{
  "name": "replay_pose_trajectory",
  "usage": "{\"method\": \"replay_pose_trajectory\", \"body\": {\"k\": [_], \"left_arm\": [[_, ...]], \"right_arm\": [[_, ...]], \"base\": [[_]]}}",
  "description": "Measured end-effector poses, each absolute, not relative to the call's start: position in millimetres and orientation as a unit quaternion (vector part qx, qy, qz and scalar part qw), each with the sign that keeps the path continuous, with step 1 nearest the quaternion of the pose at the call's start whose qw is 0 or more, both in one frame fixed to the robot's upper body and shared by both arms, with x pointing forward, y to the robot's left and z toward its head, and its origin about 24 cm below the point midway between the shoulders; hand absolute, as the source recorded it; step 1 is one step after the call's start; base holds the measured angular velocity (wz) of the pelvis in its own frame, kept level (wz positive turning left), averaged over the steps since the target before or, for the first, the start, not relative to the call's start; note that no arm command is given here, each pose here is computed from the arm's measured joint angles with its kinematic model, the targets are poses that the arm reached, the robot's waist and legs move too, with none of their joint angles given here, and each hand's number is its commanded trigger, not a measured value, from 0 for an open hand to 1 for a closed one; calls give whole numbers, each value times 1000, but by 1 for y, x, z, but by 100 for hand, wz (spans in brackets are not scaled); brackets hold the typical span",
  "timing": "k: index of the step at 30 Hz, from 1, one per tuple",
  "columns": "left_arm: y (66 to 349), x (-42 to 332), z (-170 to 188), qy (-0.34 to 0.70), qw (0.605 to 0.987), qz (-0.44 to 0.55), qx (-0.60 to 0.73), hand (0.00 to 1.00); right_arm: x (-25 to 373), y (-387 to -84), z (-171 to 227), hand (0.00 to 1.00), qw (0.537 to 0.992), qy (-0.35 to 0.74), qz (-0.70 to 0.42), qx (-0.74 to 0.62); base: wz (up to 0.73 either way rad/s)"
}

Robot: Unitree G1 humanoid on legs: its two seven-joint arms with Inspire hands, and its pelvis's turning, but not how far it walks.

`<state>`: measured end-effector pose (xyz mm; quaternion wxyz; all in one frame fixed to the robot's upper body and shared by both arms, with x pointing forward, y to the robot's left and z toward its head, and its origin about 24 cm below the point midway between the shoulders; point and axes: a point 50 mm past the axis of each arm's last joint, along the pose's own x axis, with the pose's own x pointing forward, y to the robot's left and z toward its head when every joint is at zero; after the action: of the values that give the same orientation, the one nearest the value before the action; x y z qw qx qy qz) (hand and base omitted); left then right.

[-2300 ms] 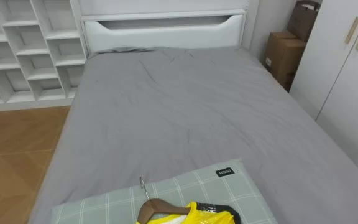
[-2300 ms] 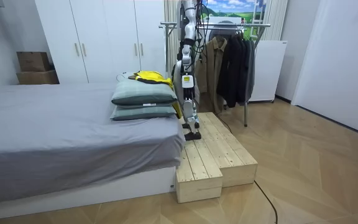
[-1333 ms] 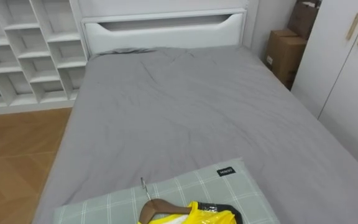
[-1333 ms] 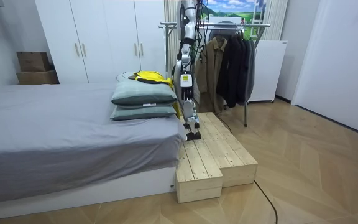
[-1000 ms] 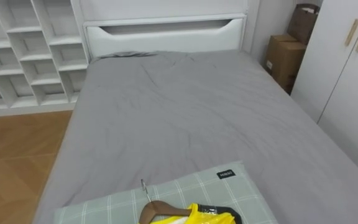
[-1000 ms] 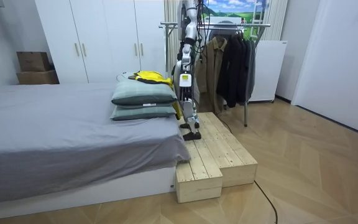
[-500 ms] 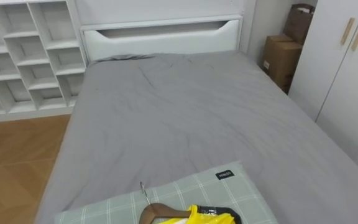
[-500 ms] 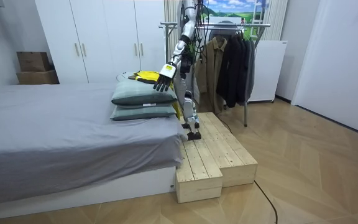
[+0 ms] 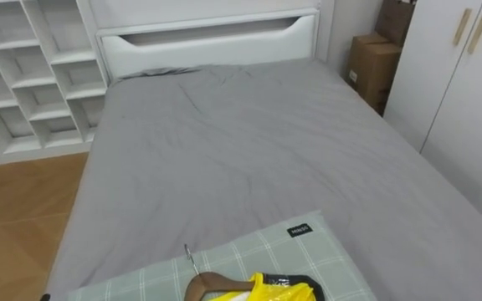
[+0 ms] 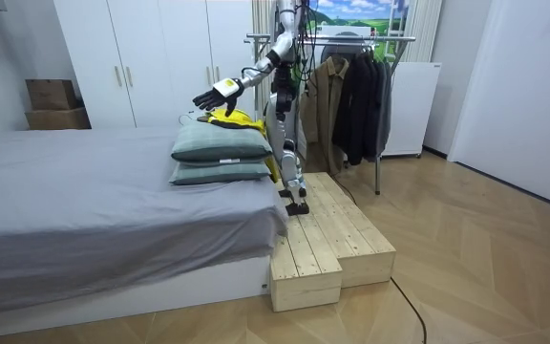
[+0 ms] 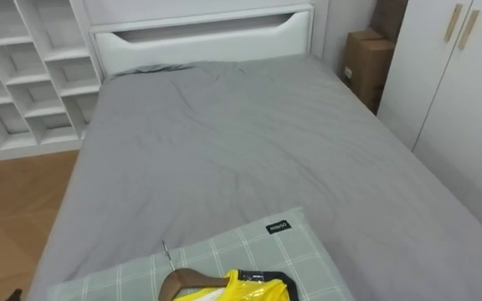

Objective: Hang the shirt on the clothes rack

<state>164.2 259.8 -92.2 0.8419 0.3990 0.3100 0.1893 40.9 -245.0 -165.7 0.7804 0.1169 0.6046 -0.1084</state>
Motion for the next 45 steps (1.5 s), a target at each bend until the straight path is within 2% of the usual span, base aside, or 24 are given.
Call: {"method": "replay_pose_trajectory", "body": {"k": [8,15,34,45], "left_arm": [[243,182,-78,252,852,156,431,0],[222,192,-73,212,854,83,469,0],[211,193,-77,211,843,16,494,0],[214,176,-98,265,827,-14,496,0]], "right_arm": [[41,-244,-166,0,780,605,-107,118],[43,-245,-165,0,785,600,-107,114],[44,-246,-165,0,789,594,-102,115],[44,-244,-165,0,790,595,-96,110]], "base": [[-1],[0],[-2],[0]]}}
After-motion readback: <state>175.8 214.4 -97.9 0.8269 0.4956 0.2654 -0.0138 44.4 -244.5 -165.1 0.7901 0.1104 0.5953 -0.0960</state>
